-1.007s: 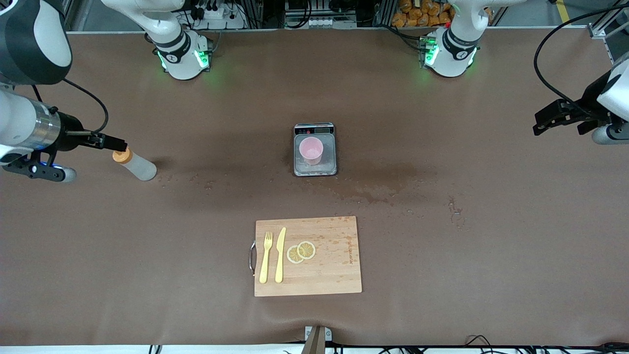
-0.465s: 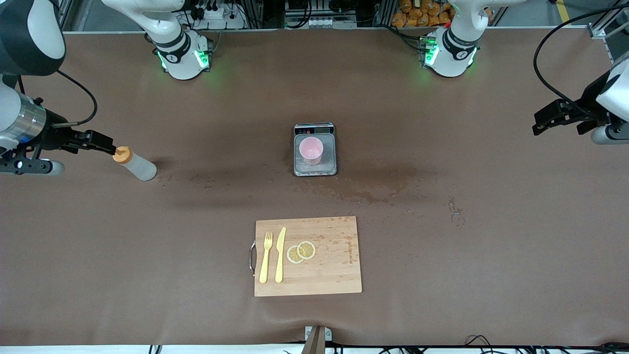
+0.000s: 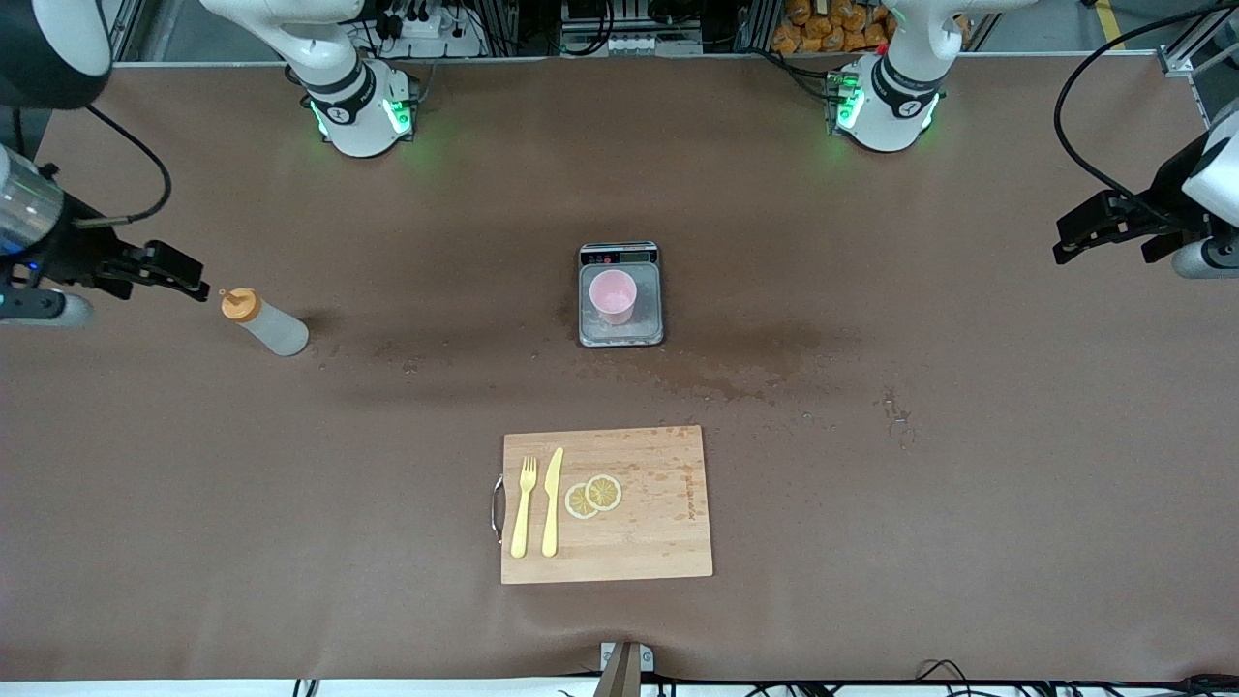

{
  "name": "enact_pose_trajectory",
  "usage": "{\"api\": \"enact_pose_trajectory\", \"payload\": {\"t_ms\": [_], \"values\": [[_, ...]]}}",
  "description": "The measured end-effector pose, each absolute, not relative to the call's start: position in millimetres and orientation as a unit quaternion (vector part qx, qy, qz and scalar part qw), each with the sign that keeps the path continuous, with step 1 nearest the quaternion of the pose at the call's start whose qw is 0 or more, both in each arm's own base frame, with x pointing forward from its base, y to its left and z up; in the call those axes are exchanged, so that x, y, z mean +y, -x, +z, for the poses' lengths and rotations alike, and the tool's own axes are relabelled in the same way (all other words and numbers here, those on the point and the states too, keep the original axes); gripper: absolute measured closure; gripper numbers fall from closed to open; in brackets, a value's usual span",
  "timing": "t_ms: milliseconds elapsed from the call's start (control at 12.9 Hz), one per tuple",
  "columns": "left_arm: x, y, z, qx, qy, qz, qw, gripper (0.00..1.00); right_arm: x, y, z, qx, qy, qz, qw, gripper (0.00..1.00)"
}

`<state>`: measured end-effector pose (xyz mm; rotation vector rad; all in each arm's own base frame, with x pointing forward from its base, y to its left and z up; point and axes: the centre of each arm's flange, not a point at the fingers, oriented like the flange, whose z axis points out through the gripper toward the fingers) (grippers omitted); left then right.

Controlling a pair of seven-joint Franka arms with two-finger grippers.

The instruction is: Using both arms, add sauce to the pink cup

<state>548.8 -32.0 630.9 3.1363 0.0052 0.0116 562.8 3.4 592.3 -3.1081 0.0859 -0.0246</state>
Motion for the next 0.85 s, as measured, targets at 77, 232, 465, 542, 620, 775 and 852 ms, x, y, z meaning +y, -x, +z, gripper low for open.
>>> {"api": "enact_pose_trajectory", "payload": {"t_ms": [77,232,465,542,620,775,852], "values": [[-32,-549,635,0.002,-1.0,0.008,0.003,0.0,2,-563,608,0.028,0.999,-0.024,0.016,0.0],[-32,-549,644,0.002,-1.0,0.017,0.003,0.0,-1,-564,635,0.022,0.998,-0.052,0.014,0.0],[-33,-549,650,0.001,-1.0,0.024,0.004,0.0,-2,-564,647,0.004,0.998,-0.065,0.01,0.0],[-34,-549,650,-0.001,-1.0,0.024,0.004,0.0,-2,-565,647,0.002,0.998,-0.064,0.009,0.0],[-37,-549,650,-0.003,-1.0,0.024,0.004,0.0,-2,-565,646,0.0,0.998,-0.064,0.009,0.0],[-43,-548,649,-0.008,-1.0,0.021,0.004,0.0,-1,-566,644,-0.002,0.998,-0.062,0.009,0.0],[-43,-547,648,-0.009,-1.0,0.017,0.003,0.0,-1,-566,644,-0.002,0.998,-0.062,0.008,0.0]]}}
